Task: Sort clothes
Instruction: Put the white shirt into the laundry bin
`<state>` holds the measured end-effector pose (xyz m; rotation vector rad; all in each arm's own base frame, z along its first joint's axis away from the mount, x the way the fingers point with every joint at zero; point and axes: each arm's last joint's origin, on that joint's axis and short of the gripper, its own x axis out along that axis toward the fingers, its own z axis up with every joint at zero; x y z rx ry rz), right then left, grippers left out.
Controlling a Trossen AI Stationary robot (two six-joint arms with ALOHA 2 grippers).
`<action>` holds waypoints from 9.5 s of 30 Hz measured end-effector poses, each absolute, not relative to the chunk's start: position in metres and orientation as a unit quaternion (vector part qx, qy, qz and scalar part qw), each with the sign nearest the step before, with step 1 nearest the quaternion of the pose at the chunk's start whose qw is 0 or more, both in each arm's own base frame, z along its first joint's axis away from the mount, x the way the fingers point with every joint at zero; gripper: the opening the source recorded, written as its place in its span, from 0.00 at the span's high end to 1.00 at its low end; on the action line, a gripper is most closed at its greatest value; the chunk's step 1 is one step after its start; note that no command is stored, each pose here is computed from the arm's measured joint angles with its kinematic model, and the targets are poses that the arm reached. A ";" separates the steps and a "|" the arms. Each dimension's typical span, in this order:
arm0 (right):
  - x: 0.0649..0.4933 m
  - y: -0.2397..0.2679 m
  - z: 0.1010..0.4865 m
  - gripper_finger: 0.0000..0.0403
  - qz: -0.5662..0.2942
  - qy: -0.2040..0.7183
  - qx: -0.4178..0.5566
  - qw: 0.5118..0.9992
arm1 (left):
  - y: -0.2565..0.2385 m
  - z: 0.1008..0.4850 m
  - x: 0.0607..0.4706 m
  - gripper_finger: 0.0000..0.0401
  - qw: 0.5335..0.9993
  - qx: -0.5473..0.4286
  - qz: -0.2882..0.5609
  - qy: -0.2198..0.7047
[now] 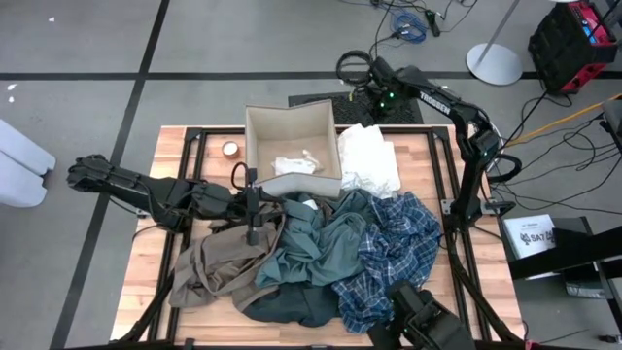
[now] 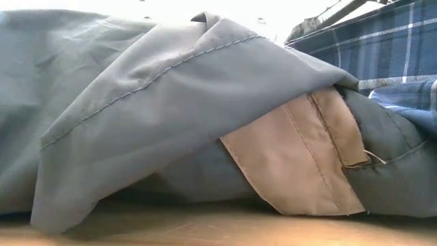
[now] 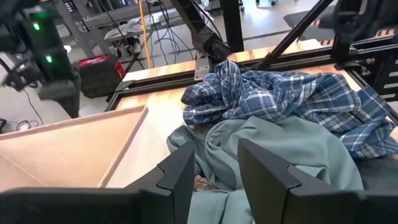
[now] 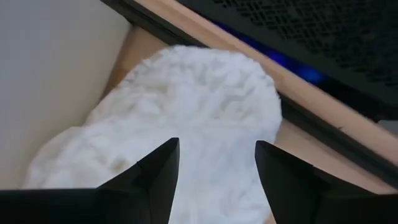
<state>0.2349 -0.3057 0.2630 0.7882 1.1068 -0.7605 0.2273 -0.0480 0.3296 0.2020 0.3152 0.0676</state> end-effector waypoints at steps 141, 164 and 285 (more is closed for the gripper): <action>0.212 -0.181 0.287 0.99 -0.252 0.496 0.336 0.760 | -0.032 0.339 0.272 0.67 0.991 0.108 -0.075 -0.005; 0.069 -0.039 0.424 0.99 -0.105 0.146 0.247 0.952 | -0.033 0.342 0.273 0.67 0.994 0.081 -0.074 -0.019; 0.151 -0.027 0.662 0.99 0.212 -0.355 0.032 0.910 | -0.010 0.218 0.452 0.26 0.987 0.010 0.161 -0.023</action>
